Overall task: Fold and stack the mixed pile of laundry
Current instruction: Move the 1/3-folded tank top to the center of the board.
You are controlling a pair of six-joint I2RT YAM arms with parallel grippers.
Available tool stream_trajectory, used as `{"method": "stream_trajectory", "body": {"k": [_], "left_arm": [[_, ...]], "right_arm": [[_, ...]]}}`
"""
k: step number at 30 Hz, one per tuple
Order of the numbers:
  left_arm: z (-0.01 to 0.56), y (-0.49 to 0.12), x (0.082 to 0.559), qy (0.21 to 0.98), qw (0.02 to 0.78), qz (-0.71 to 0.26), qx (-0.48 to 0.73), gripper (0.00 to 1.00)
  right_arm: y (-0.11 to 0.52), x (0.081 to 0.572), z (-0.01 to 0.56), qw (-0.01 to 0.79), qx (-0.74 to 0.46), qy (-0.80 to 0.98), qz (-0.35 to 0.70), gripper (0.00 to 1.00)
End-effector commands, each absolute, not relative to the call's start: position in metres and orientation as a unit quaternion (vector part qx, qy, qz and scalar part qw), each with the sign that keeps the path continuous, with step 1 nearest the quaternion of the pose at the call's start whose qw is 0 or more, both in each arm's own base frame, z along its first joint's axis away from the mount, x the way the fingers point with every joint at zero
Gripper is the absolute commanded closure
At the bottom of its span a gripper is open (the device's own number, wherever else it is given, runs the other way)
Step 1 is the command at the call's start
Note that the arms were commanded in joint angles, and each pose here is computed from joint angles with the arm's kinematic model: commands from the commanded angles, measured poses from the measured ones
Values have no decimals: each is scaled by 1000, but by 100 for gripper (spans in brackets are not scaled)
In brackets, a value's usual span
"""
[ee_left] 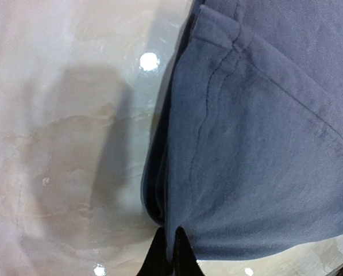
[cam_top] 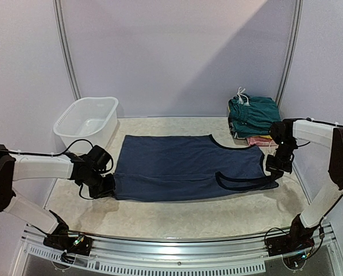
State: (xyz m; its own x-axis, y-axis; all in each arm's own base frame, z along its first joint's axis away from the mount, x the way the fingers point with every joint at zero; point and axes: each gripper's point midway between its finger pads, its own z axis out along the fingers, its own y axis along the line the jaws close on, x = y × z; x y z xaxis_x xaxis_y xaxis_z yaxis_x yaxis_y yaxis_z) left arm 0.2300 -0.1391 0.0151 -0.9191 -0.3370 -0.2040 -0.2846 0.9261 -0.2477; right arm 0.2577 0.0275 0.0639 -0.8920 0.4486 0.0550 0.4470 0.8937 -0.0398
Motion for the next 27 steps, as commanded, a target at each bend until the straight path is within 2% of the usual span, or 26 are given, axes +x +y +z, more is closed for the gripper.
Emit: {"method": "stream_trajectory", "body": {"k": [1,10,27], "left_arm": [[24,-132,230,975,132,-89,-154,100],[32,-129,217,976,122,-86,-156,100],[43,-112,155,979,91,-45,-175,100]], "right_arm": [[28,246,58,67,-218,-974,2,100],[28,211,54,98,-224,-970,3,100],[30,146,50,109,-286,-952,-11,100]]}}
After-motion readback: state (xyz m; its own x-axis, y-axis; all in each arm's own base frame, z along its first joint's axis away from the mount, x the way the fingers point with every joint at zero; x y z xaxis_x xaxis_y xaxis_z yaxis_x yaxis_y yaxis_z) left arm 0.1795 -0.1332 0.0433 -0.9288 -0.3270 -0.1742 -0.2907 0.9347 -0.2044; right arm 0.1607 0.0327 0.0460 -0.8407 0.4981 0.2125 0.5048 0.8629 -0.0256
